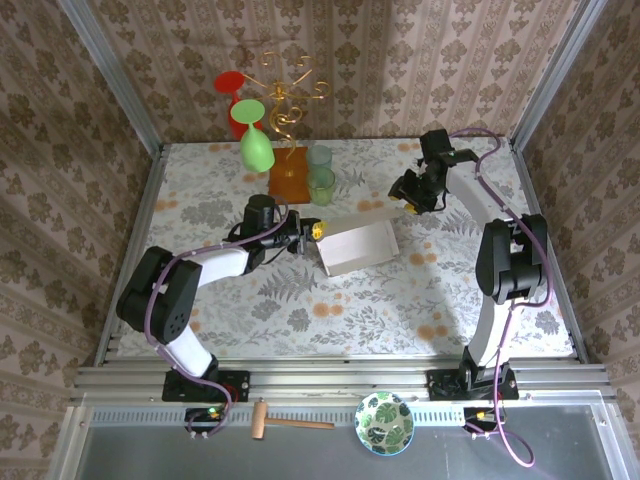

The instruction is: Fold the paper box

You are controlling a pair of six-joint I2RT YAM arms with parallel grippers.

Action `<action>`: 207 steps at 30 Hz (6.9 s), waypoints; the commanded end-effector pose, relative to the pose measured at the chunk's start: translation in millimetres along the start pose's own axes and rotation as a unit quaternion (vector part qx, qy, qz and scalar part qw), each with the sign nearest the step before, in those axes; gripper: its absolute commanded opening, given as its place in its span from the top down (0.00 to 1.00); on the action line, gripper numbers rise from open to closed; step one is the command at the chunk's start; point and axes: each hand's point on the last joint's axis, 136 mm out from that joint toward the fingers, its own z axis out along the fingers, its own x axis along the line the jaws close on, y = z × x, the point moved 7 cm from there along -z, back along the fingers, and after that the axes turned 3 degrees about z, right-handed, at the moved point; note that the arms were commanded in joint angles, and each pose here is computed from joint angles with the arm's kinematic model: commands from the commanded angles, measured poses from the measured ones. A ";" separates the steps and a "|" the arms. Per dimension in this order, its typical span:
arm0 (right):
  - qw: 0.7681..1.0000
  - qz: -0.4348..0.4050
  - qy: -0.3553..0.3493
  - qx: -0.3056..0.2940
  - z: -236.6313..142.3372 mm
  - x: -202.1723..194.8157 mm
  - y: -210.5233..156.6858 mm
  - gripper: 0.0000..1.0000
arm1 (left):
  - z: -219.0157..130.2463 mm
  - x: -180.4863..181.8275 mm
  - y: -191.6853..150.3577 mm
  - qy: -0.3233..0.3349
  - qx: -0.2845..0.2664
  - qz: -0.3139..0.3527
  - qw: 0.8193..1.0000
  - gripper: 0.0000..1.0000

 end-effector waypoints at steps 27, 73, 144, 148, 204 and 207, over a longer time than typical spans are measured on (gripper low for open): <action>0.996 0.013 0.058 0.066 -16.5 -2.1 -35.8 0.64 | 10.7 -7.9 8.0 -0.007 0.005 0.015 1.000 1.00; 0.980 0.093 0.111 0.134 -46.7 18.7 -54.1 0.84 | 20.7 -25.7 -3.2 -0.029 0.034 0.030 0.999 1.00; 0.995 -0.052 0.002 0.080 20.9 -37.4 -98.4 1.00 | -25.3 28.2 32.9 0.283 0.017 0.233 0.930 0.63; 0.995 -0.056 -0.001 0.080 21.6 -37.2 -99.7 1.00 | -20.9 27.8 36.3 0.284 0.016 0.267 0.921 0.61; 0.975 -0.183 -0.090 0.086 27.7 -41.6 -116.7 0.90 | -12.4 105.6 37.9 0.443 0.011 0.354 0.823 0.85; 0.976 -0.188 -0.074 0.080 15.9 -30.9 -113.9 0.82 | -11.4 102.0 36.7 0.440 0.010 0.359 0.823 0.86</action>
